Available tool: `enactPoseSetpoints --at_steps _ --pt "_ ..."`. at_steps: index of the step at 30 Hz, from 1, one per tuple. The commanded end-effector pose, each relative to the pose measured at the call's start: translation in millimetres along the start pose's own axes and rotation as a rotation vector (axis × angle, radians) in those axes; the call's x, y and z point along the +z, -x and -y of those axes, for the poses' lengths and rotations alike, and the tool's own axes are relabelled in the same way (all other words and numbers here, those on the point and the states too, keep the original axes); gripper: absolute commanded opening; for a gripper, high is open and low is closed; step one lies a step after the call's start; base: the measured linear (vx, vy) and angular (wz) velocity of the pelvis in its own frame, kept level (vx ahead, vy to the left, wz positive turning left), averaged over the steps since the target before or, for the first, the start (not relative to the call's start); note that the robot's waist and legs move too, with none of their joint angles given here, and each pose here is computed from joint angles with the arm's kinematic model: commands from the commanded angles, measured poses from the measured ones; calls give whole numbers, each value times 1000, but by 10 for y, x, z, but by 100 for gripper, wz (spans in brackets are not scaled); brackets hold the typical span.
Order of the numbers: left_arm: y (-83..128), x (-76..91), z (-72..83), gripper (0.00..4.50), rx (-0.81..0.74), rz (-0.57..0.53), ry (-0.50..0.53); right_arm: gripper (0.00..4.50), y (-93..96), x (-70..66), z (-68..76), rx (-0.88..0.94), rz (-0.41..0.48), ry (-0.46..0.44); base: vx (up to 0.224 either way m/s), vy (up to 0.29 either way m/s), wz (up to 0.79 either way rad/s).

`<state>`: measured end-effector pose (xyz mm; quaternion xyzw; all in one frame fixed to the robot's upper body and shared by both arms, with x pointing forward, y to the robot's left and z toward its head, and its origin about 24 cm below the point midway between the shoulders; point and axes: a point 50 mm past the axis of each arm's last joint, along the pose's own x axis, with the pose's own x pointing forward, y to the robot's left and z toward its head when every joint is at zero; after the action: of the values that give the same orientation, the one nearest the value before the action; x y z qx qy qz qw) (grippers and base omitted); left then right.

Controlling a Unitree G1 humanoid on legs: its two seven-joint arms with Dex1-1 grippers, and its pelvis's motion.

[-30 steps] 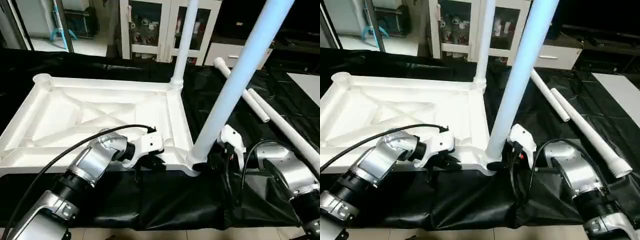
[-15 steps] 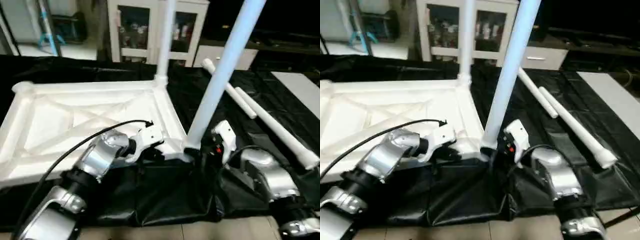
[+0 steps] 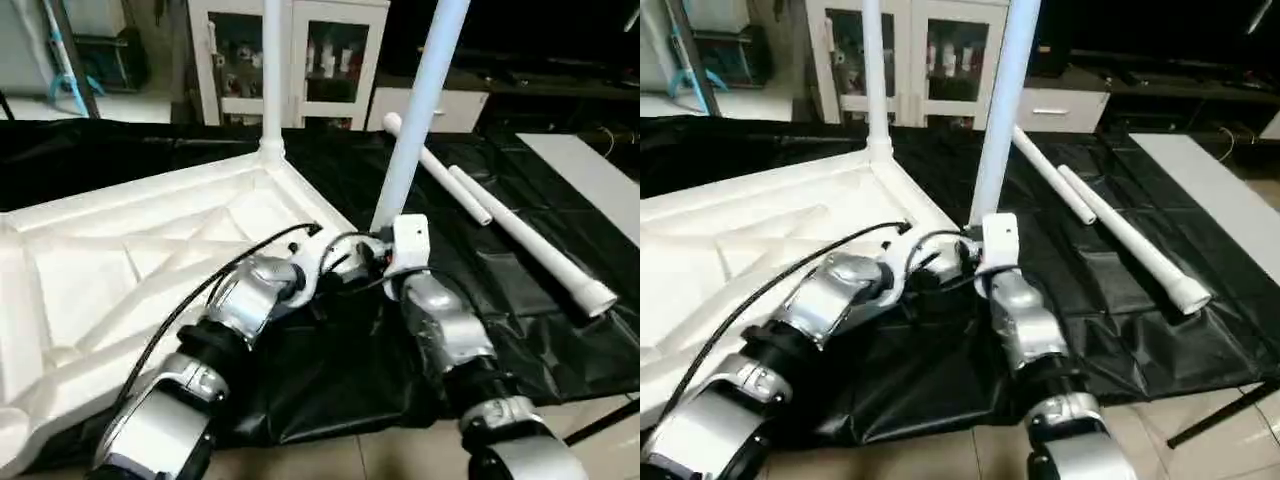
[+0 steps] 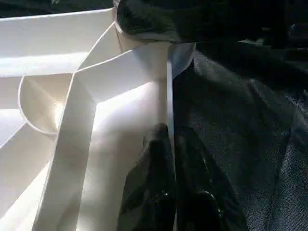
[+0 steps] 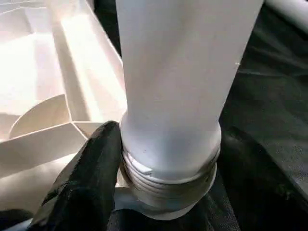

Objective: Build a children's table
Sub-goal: Rotate leg to tighten

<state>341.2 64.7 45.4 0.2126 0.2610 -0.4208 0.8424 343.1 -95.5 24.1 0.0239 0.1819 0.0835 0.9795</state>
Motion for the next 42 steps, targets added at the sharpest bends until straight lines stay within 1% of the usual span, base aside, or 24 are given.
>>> enactPoseSetpoints --at_steps 1,2,3,4,5,6,7,9,10,11,12,13,14,15,16,17,18,20,21,26,32,35,41,42 --pt "-70 120 124 0 -54 72 1 267 21 -311 124 -79 -136 3 0 0 0" --pt "-69 116 122 0 -56 72 2 267 16 -302 114 -70 -130 -9 0 0 0" --pt "-67 92 110 0 -58 72 11 267 -19 -205 33 -3 -62 -67 0 0 0" --pt "-64 84 107 0 -59 73 12 267 -25 -167 13 18 -35 -69 0 0 0" --pt "-49 73 98 0 -64 74 12 267 -20 -106 12 40 -1 -40 0 0 0" --pt "-49 73 98 0 -64 74 12 323 -20 -106 12 40 -1 -40 0 0 0" --pt "-38 68 91 0 -67 76 9 337 -12 -76 20 49 14 -29 0 0 0" --pt "-9 47 76 0 -80 80 -3 343 17 -21 51 71 38 -15 0 0 0" --pt "20 22 68 0 -95 75 -24 357 52 6 105 89 47 5 0 0 0" --pt "21 21 68 0 -96 74 -25 357 54 7 108 90 48 6 0 0 0" --pt "51 -12 65 0 -117 65 -38 379 104 27 151 141 48 13 0 0 0" --pt "51 -12 65 0 -117 65 -38 383 104 27 151 141 48 13 0 0 0" --pt "77 -40 61 0 -133 58 -49 383 155 36 176 204 44 19 53 -27 10" --pt "120 -89 57 0 -164 43 -63 390 246 37 225 311 31 58 53 -27 10" --pt "129 -99 57 0 -171 40 -66 402 265 34 236 330 27 73 67 -33 11" --pt "165 -144 68 0 -211 27 -75 415 347 26 289 409 10 140 71 -31 5" --pt "185 -168 77 0 -234 20 -79 423 394 19 314 451 -2 176 71 -31 5" --pt "244 -218 121 0 -322 31 -137 426 518 17 403 558 -30 262 58 -17 0" --pt "271 -253 137 0 -356 17 -140 426 570 27 442 600 -36 287 57 -11 -1" --pt "383 -394 195 0 -487 -35 -189 426 713 81 541 756 -38 310 12 0 0" --pt "433 -434 188 0 -518 -68 -187 426 721 102 542 816 -26 315 0 0 0" --pt "455 -438 185 0 -519 -82 -198 426 719 79 544 871 -61 354 0 0 0" --pt "461 -437 162 0 -503 -83 -199 426 677 60 559 881 -87 393 0 0 0" --pt "462 -435 160 0 -502 -83 -198 409 673 58 558 883 -89 396 0 0 0"
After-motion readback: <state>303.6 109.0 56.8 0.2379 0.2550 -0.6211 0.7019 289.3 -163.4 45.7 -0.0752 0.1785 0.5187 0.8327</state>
